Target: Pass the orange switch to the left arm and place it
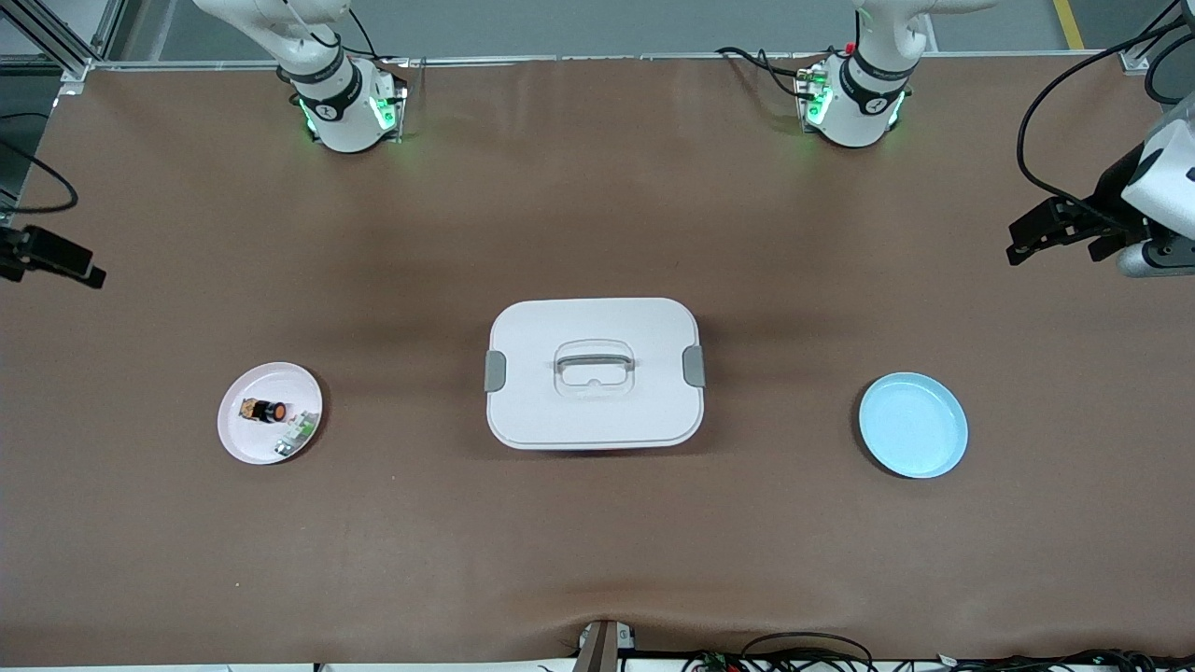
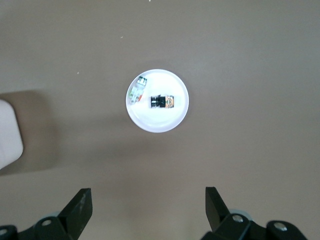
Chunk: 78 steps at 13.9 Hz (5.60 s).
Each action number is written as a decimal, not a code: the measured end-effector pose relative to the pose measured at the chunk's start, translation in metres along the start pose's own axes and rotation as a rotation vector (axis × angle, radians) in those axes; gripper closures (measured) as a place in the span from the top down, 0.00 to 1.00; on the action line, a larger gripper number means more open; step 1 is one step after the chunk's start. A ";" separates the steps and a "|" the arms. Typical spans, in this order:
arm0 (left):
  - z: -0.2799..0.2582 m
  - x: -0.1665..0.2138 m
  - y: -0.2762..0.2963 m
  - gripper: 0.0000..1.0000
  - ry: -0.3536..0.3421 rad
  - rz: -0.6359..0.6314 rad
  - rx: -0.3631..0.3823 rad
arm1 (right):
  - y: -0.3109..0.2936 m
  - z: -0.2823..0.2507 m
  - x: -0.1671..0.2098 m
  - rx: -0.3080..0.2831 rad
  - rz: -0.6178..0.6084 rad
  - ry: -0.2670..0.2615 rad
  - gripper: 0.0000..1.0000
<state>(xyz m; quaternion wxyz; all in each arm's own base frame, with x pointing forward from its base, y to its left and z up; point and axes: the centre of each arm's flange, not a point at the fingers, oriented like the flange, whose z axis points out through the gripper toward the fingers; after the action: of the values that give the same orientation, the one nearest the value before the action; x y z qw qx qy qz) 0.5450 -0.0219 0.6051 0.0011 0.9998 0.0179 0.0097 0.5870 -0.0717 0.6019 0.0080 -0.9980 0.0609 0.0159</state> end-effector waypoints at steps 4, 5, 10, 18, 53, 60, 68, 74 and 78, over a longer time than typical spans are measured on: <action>-0.002 0.000 0.002 1.00 0.004 0.004 0.000 | 0.029 0.061 0.034 -0.002 0.045 -0.026 1.00; -0.002 0.000 0.002 1.00 0.005 0.004 0.000 | 0.031 0.074 0.040 -0.006 0.046 -0.038 1.00; -0.013 0.000 0.013 1.00 0.026 0.024 -0.002 | 0.042 0.118 0.065 -0.011 0.063 -0.027 1.00; -0.019 -0.001 0.023 1.00 0.039 0.042 -0.004 | 0.039 0.205 0.090 0.009 0.062 -0.106 1.00; 0.003 0.014 -0.005 1.00 -0.001 -0.009 -0.001 | 0.016 0.409 0.070 0.031 -0.027 -0.042 1.00; 0.002 0.014 -0.005 1.00 0.000 -0.009 -0.001 | 0.017 0.412 0.068 0.031 -0.032 -0.046 1.00; 0.002 0.014 -0.005 1.00 0.000 -0.009 -0.001 | 0.017 0.418 0.065 0.031 -0.038 -0.055 0.93; 0.002 0.014 -0.004 1.00 0.000 -0.009 -0.001 | 0.020 0.418 0.064 0.057 -0.023 -0.062 0.72; 0.002 0.014 -0.004 1.00 0.000 -0.009 -0.001 | 0.017 0.398 0.068 0.164 0.059 -0.175 0.72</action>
<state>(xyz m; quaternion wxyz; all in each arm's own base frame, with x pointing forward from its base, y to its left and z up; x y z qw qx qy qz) 0.5584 -0.0170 0.6030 0.0018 0.9997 0.0225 0.0097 0.6400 -0.0893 0.2012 0.0946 -0.9865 0.0905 0.0983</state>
